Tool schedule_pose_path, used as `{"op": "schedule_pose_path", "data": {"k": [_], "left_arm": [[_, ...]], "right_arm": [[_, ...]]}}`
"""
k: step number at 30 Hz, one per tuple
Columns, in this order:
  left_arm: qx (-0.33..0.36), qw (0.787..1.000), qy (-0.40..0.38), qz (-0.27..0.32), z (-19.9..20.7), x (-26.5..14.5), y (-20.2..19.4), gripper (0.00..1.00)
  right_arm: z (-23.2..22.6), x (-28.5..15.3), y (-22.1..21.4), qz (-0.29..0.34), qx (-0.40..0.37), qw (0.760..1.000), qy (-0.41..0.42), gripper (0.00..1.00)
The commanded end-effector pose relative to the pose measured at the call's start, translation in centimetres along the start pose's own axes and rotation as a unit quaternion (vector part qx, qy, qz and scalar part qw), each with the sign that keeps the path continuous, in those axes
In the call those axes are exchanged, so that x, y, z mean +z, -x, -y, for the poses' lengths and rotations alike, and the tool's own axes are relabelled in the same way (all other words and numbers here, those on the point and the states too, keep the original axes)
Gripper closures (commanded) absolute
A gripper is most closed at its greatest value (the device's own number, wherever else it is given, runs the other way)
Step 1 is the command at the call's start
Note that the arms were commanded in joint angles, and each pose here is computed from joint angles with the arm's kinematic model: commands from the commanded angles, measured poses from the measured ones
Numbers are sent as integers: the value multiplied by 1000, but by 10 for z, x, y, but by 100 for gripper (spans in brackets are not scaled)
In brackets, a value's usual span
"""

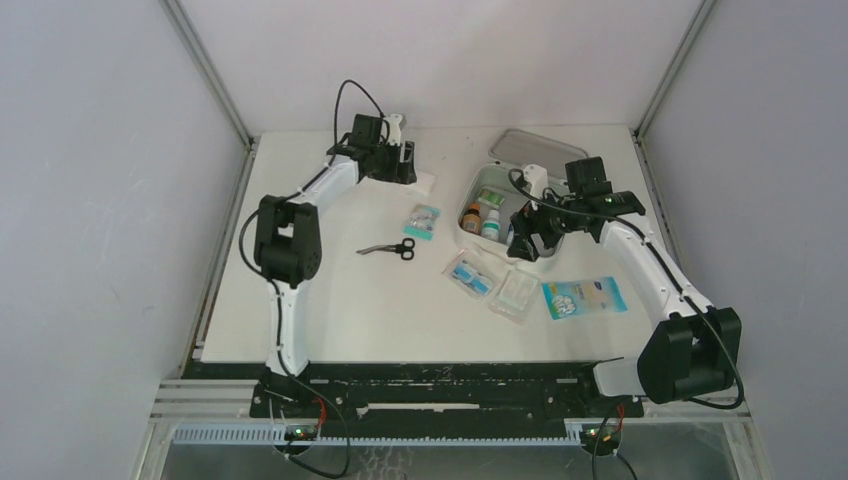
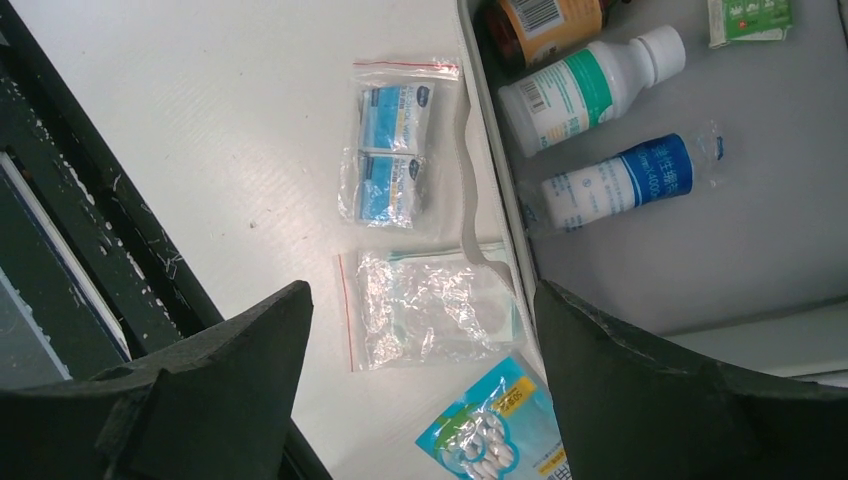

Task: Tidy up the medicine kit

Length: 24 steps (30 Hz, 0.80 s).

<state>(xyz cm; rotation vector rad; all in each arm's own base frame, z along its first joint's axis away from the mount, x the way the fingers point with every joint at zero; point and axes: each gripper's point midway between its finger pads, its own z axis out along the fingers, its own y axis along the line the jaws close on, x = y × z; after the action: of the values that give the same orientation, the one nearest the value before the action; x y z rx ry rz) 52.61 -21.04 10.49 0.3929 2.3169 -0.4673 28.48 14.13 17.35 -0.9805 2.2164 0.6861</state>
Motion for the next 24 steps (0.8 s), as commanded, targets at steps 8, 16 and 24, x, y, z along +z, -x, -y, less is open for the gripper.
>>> {"op": "schedule_pose_path", "data": {"k": [8, 16, 24], "left_arm": [[-129, 992, -15, -10, -14, 59, 20, 32], [-144, 989, -30, -25, -13, 76, 12, 41], [-158, 986, -37, -46, -10, 80, -2, 59]], "right_arm": [[-3, -15, 10, 47, 7, 999, 8, 20], [-2, -21, 10, 58, 18, 998, 15, 20], [-4, -23, 10, 60, 21, 998, 18, 20]]}}
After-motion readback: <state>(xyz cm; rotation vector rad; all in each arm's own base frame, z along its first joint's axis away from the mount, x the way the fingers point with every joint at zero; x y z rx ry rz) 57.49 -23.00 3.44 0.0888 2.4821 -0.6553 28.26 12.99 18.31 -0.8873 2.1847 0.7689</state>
